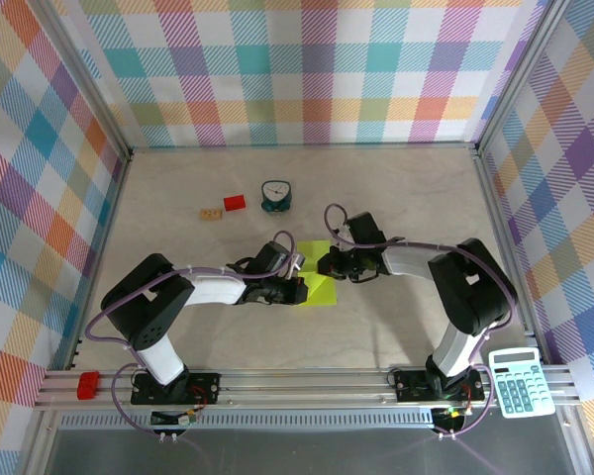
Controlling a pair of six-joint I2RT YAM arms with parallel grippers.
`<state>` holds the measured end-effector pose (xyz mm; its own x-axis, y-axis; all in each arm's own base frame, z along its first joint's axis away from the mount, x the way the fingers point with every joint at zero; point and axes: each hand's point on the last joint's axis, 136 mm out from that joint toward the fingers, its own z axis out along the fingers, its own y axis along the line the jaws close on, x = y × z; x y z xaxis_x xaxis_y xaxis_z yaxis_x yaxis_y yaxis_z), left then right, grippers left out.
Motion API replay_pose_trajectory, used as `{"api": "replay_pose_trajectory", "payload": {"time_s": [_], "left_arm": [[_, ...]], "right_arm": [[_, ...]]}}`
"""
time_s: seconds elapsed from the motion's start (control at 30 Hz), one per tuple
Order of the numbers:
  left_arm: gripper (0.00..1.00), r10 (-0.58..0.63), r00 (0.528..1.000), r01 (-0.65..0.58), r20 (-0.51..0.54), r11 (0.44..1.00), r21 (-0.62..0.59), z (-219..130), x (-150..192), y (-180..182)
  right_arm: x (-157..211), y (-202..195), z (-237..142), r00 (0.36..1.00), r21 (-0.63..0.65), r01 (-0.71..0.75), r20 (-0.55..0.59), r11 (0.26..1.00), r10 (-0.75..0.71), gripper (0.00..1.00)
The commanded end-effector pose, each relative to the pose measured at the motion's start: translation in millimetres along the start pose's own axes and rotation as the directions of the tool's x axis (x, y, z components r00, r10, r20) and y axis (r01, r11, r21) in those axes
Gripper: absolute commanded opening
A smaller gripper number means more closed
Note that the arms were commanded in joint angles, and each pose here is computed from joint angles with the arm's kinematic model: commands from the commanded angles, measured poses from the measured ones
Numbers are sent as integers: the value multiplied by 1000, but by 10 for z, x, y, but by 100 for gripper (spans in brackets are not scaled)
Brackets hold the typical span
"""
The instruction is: Fold a paper plane with a square sheet of paper (fold left side to right side)
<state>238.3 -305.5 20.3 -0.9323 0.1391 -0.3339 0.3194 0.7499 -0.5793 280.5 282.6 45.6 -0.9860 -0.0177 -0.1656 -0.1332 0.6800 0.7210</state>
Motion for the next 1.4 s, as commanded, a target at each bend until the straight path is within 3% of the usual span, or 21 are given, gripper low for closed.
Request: {"api": "replay_pose_trajectory", "payload": {"time_s": [0.0,0.33,0.77,1.37], "left_arm": [[0,-21,999,19,-43,998,-56,59,126,145],[0,-21,999,20,-27,999,-31,24,71,65],[0,8,999,-10,31,997,80,-173,-243,-360],[0,-24,999,30,-45,993,119,-47,2,-341]], "right_arm": [[-2,86,87,1000,-28,4,-21,1000,-5,0],[143,-186,257,997,43,-37,-67,998,39,0],[286,-444,290,991,141,-62,-105,988,78,0],[313,-487,299,988,166,-65,-128,984,87,0]]}}
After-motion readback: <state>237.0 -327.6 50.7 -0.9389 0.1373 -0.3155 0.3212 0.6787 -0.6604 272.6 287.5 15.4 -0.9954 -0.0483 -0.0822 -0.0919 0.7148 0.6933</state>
